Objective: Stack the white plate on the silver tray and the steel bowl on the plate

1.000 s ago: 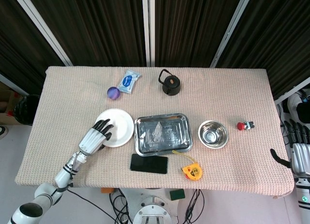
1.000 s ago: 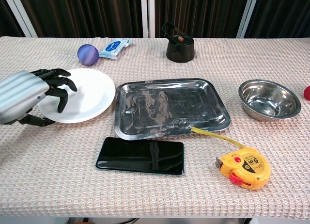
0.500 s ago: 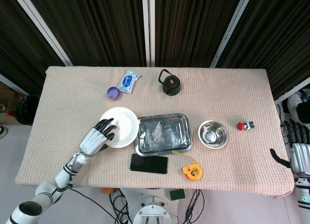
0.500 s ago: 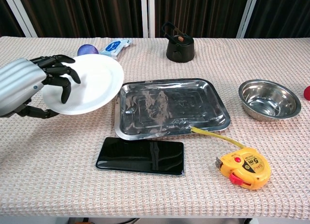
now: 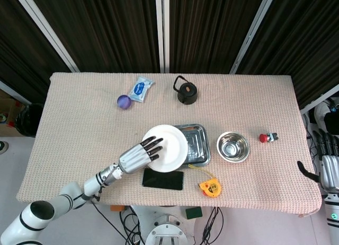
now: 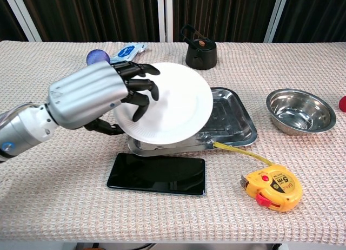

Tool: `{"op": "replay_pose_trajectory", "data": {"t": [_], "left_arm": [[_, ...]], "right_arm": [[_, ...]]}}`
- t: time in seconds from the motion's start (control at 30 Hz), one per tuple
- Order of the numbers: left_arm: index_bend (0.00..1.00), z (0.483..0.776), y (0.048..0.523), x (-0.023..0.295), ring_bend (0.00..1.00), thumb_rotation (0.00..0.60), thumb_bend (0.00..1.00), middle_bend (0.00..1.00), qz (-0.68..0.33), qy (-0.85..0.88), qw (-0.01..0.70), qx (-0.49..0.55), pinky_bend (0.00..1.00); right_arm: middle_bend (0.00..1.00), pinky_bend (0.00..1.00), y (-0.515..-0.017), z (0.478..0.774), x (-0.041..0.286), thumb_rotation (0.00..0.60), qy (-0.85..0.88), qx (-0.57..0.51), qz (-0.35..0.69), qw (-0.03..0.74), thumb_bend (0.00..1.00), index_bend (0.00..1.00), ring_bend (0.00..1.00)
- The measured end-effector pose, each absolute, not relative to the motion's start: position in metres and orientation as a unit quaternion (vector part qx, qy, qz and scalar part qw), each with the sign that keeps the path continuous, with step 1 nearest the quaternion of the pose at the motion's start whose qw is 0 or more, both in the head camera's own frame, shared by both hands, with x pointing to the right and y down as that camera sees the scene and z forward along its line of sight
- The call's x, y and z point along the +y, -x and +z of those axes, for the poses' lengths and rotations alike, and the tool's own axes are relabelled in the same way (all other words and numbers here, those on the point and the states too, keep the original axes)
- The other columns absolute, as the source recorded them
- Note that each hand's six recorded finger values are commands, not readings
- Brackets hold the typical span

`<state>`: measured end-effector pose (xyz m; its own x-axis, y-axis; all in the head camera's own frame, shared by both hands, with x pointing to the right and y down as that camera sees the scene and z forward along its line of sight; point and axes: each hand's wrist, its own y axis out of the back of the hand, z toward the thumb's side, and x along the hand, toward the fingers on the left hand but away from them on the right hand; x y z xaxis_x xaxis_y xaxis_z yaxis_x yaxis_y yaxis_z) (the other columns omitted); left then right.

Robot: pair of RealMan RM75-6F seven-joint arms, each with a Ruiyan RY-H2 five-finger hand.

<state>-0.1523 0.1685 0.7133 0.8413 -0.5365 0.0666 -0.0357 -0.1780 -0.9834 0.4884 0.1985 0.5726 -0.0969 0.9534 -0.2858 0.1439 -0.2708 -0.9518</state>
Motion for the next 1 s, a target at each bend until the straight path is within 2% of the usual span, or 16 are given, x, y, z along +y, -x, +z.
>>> {"op": "replay_pose_trajectory", "data": {"t": [0.33, 1.0], "left_arm": [[0.8, 0.725, 0.107, 0.16, 0.14, 0.6, 0.37, 0.34, -0.202, 0.754, 0.611, 0.129, 0.25], [0.8, 0.743, 0.09, 0.131, 0.14, 0.6, 0.37, 0.34, -0.243, 0.787, 0.558, 0.099, 0.25]], "right_arm": [[0.0, 0.0, -0.493, 0.575, 0.199, 0.6, 0.566, -0.487, 0.562, 0.354, 0.23, 0.0, 0.0], [0.0, 0.0, -0.499, 0.576, 0.198, 0.6, 0.565, -0.49, 0.563, 0.351, 0.23, 0.0, 0.0]]}}
